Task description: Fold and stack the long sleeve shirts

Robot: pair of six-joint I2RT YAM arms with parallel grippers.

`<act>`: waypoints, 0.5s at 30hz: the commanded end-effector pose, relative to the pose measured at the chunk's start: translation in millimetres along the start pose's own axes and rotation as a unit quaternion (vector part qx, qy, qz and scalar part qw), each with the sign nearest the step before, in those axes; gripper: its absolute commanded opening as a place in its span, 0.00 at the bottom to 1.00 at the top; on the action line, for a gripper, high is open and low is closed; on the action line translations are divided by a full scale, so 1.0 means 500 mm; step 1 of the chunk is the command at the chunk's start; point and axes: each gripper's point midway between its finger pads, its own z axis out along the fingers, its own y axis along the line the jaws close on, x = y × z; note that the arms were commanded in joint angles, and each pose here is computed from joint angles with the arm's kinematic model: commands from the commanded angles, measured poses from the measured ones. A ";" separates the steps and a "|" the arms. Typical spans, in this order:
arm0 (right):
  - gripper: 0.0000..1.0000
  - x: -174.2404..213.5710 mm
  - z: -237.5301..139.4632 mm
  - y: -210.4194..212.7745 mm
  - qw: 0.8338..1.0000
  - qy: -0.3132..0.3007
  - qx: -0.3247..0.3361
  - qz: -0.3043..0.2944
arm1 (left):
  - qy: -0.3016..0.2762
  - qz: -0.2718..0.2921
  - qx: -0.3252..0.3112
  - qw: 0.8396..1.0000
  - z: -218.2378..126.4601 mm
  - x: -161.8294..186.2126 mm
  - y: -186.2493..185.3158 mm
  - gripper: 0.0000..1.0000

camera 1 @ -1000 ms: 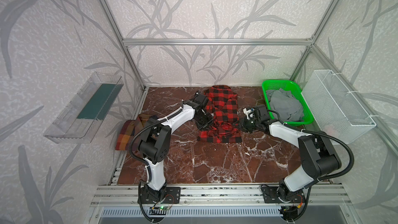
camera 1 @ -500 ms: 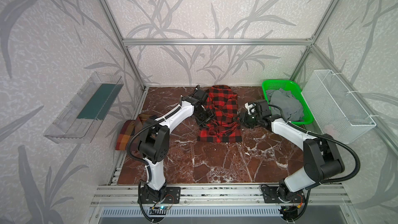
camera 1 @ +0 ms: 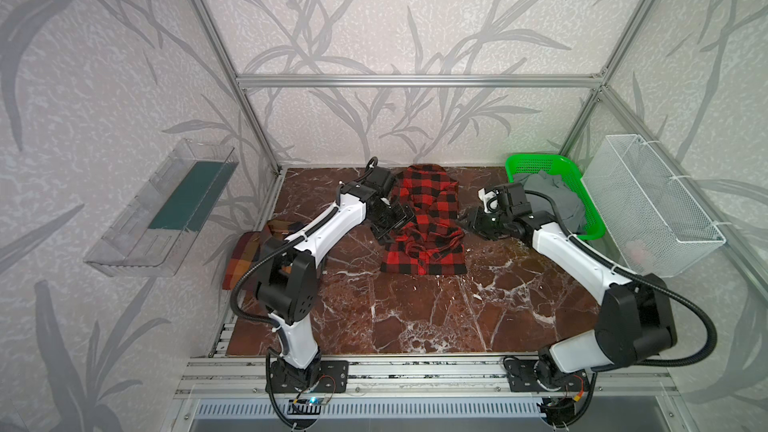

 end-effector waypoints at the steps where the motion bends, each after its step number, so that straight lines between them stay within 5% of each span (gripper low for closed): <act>1: 0.38 0.064 -0.007 -0.026 0.999 0.022 0.024 -0.007 | -0.013 -0.015 0.007 1.000 -0.005 0.025 0.030 0.86; 7: 0.29 0.161 0.047 -0.059 0.997 0.059 0.049 -0.020 | 0.005 -0.022 -0.006 1.000 0.052 0.071 0.081 0.80; 15: 0.29 0.179 0.121 -0.112 0.991 0.074 0.106 -0.044 | 0.014 -0.010 -0.029 0.999 0.091 0.084 0.091 0.78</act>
